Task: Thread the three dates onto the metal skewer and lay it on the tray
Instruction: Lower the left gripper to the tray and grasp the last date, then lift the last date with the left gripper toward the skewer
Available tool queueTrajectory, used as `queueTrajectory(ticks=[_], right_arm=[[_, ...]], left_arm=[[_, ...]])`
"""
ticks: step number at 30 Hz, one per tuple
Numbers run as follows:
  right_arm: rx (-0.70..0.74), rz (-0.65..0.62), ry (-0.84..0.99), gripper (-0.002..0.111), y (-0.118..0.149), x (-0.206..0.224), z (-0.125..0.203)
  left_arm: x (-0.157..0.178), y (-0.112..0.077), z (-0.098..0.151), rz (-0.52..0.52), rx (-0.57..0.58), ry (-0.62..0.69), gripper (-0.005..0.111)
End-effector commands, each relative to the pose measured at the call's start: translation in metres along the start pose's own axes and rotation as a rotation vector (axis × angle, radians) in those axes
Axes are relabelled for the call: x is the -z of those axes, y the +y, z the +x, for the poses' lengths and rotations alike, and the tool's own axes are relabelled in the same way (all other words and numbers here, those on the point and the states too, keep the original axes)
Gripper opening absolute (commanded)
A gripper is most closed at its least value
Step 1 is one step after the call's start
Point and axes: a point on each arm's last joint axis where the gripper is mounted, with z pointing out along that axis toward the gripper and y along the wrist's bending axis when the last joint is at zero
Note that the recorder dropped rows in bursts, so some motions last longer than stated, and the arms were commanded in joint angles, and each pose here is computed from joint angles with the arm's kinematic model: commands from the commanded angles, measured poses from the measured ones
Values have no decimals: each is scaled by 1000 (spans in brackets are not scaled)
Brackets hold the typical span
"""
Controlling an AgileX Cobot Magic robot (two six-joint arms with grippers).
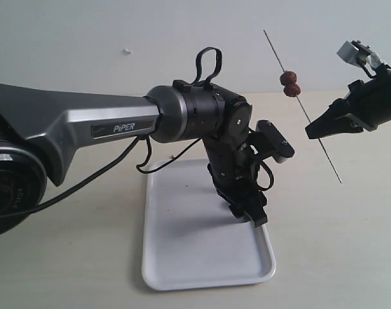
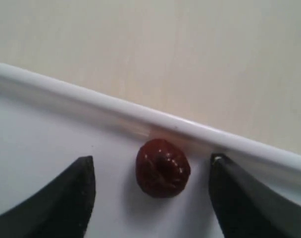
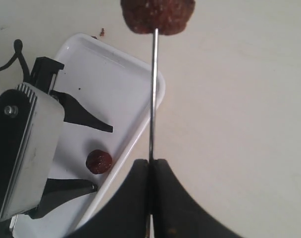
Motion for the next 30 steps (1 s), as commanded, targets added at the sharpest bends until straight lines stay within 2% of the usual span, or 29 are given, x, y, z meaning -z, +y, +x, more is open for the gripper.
queueTrajectory(ticks=[1, 7, 14, 19, 22, 26, 27, 28, 29, 30], right_arm=[[3, 1, -15, 0, 1, 5, -2], [3, 1, -15, 0, 1, 5, -2], [10, 1, -12, 0, 2, 5, -2], [46, -1, 38, 0, 2, 5, 3], [97, -45, 77, 0, 6, 5, 7], [134, -113, 144, 0, 11, 6, 13], [151, -119, 164, 0, 11, 6, 15], [158, -117, 171, 0, 11, 6, 16], [176, -118, 172, 0, 11, 6, 16], [189, -119, 171, 0, 11, 6, 16]], left_arm=[[-7, -1, 0, -2, -6, 3, 51], [-7, -2, 1, 0, -6, 8, 34], [6, 3, 0, -3, -11, 1, 34], [52, 40, 10, 16, 101, -54, 34], [81, 63, 17, 108, 185, -171, 34], [115, 91, 29, 327, 277, -370, 34], [127, 104, 40, 427, 319, -436, 34], [132, 112, 47, 472, 342, -466, 34], [142, 129, 62, 540, 391, -519, 34], [145, 136, 68, 552, 415, -535, 34]])
